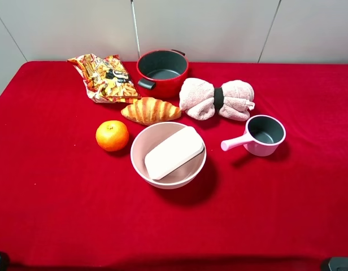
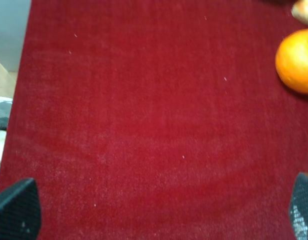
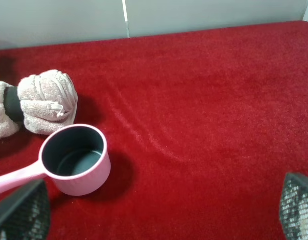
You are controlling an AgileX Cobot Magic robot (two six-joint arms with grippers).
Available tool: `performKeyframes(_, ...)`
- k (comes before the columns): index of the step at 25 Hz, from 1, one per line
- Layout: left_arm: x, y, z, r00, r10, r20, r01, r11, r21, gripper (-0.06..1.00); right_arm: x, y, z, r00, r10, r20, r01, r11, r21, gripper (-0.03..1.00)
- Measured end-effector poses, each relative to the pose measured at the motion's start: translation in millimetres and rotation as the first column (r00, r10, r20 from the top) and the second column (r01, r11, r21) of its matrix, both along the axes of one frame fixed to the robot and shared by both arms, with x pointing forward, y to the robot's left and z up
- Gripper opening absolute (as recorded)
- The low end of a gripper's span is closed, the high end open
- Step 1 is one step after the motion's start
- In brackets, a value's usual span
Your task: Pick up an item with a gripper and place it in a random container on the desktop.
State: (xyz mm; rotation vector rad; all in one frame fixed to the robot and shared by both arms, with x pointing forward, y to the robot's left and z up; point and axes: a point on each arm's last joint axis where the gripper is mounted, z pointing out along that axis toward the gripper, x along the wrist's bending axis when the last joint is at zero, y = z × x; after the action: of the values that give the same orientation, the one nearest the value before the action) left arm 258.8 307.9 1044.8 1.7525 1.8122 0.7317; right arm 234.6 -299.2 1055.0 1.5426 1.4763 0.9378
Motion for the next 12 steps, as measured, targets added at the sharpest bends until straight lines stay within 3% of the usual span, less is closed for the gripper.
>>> performKeyframes(12, -30, 2, -5, 0.981, 0.019, 0.193, -0.018, 1.0, -0.007, 0.99, 0, 0, 0, 1.0, 0.0, 0.0, 0.0, 1.0, 0.0, 0.69)
